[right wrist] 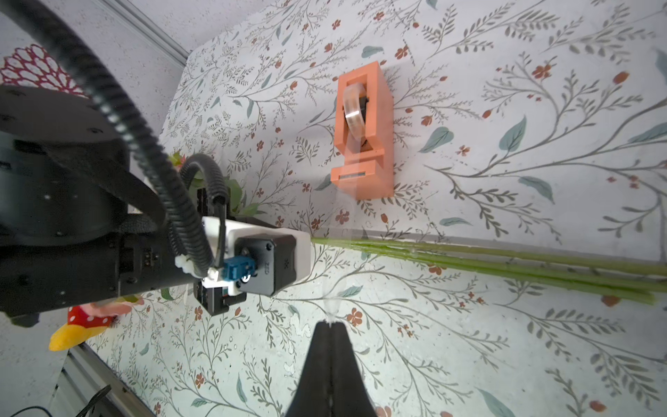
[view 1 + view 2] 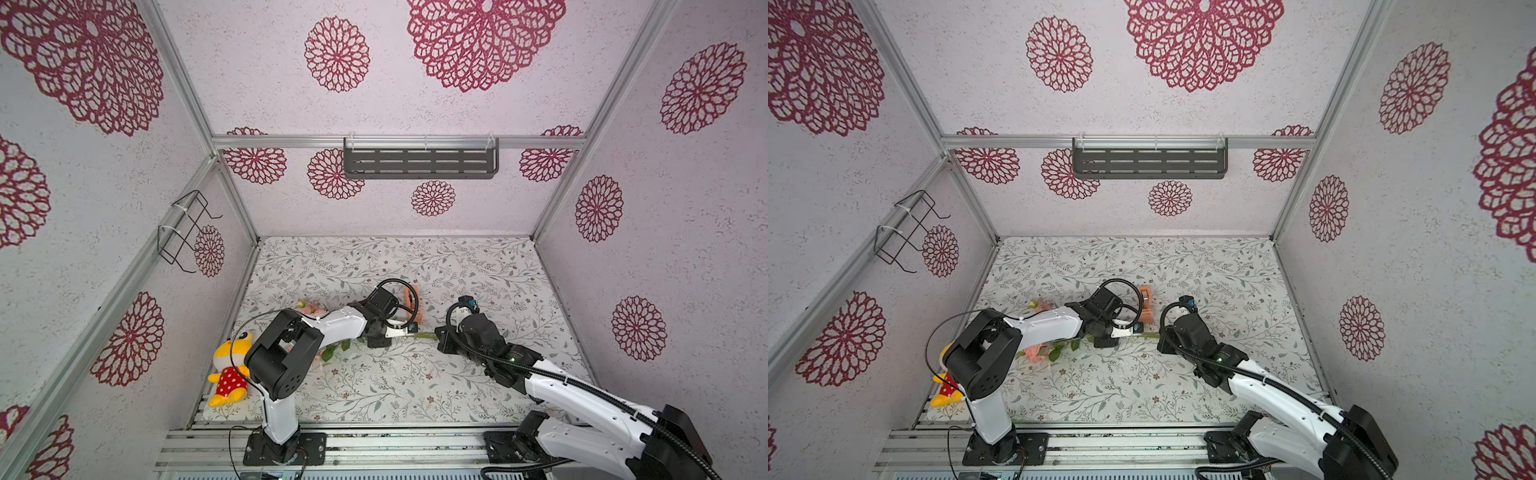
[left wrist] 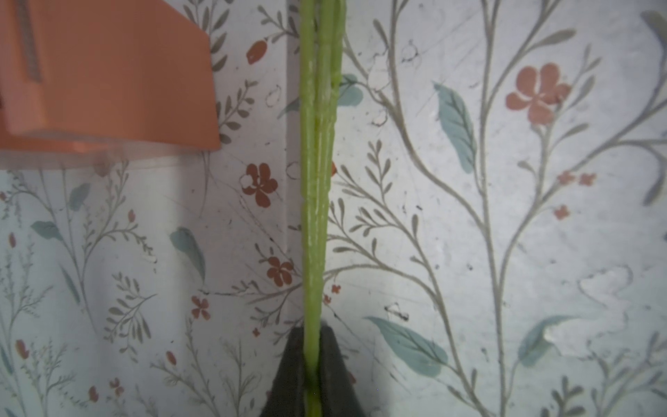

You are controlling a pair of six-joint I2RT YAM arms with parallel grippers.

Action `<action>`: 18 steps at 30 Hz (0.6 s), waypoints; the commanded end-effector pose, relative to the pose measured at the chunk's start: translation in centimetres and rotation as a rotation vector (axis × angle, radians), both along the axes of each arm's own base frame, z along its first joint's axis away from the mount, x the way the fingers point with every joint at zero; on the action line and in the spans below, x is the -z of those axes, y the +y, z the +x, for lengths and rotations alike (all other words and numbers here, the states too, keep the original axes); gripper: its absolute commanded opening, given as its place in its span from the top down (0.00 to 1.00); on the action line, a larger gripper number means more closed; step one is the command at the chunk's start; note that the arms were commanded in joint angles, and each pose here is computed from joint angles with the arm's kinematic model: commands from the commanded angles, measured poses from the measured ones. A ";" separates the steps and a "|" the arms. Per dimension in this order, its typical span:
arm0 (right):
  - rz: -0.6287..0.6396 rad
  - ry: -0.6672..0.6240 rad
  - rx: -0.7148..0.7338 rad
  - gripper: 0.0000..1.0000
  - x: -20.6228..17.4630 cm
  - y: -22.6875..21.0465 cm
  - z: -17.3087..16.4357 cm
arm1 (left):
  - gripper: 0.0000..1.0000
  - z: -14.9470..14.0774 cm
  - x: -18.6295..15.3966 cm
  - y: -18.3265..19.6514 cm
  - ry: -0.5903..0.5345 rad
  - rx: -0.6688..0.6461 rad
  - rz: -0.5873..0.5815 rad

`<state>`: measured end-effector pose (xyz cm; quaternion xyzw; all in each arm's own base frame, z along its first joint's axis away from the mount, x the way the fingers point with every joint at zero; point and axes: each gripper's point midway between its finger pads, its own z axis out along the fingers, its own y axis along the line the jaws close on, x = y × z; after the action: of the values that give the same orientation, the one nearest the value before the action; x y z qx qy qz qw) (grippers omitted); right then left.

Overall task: Wrap bouquets with tape
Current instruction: Pick up the unwrapped bouquet from the center of the board, then stick the tape to the bouquet.

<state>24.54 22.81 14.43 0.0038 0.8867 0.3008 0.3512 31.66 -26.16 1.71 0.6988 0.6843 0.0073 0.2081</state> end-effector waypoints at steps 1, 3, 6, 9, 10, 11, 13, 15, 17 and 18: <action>0.104 0.004 -0.064 1.00 -0.5 2.1 -0.5 | 1.00 0.9 -2.7 -0.4 -0.014 -0.056 -0.047; 0.114 0.014 -0.081 1.00 -0.2 2.7 -0.8 | 1.00 1.3 -3.8 -0.7 0.018 -0.102 -0.081; 0.084 0.035 -0.069 1.00 0.8 2.5 -1.1 | 1.00 1.8 -5.7 -1.5 0.070 -0.135 -0.166; 0.063 0.040 -0.053 1.00 1.6 2.1 -1.4 | 1.00 1.3 -6.8 -2.1 0.108 -0.127 -0.214; 0.058 0.042 -0.046 1.00 2.0 1.9 -1.5 | 1.00 1.2 -7.0 -2.2 0.113 -0.124 -0.223; 0.056 0.041 -0.045 1.00 2.3 1.8 -1.6 | 1.00 1.1 -7.3 -2.4 0.122 -0.125 -0.230; 0.057 0.037 -0.045 1.00 3.0 1.8 -1.9 | 1.00 0.5 -7.8 -2.4 0.162 -0.120 -0.234; 0.036 0.036 -0.050 1.00 4.1 1.7 -2.1 | 1.00 0.1 -8.4 -2.6 0.191 -0.122 -0.250; 0.003 0.040 -0.039 1.00 5.2 1.4 -2.1 | 1.00 0.3 -9.0 -2.7 0.196 -0.143 -0.272; -0.009 0.036 -0.029 1.00 5.6 1.2 -1.9 | 1.00 0.3 -9.3 -2.7 0.197 -0.147 -0.280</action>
<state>22.19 24.08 9.21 -0.0132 0.8964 0.3096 0.3171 32.68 -28.09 8.36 0.6204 0.7459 -0.1017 0.2200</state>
